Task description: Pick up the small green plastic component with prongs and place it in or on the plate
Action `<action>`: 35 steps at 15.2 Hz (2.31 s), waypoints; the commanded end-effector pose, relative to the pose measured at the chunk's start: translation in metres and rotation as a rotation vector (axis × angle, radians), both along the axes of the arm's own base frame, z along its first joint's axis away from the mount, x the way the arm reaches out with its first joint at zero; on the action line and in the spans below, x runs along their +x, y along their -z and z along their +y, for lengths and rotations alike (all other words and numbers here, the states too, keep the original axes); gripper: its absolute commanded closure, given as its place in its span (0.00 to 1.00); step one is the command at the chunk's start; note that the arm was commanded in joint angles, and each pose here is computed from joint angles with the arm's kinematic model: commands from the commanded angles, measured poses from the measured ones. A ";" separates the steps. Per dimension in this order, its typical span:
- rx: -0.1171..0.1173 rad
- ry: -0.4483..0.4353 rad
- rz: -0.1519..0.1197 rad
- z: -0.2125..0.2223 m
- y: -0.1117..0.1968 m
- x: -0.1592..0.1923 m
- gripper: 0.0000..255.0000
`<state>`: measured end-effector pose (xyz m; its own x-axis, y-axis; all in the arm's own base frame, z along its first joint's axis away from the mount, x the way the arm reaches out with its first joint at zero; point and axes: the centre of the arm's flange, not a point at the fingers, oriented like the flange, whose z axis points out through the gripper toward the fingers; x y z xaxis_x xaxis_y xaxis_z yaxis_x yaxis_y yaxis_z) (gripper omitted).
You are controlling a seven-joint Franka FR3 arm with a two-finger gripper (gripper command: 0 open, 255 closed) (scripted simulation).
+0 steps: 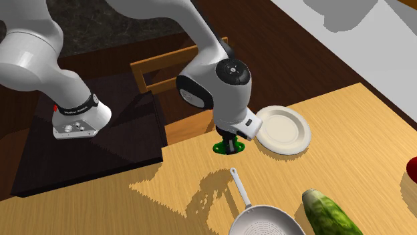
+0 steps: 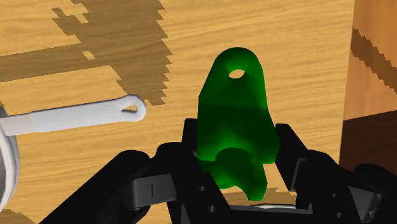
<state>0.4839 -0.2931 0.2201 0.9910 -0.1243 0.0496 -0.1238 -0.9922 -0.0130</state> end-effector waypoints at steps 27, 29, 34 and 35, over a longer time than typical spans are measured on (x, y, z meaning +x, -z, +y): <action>0.001 0.001 0.000 0.049 0.037 0.272 1.00; 0.001 0.001 0.000 0.049 0.047 0.272 1.00; 0.001 0.001 0.000 0.049 0.071 0.272 1.00; 0.001 0.001 0.000 0.049 0.071 0.272 1.00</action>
<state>0.7567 -0.2441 0.1549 0.9907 -0.1242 0.0557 -0.1237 -0.9922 -0.0131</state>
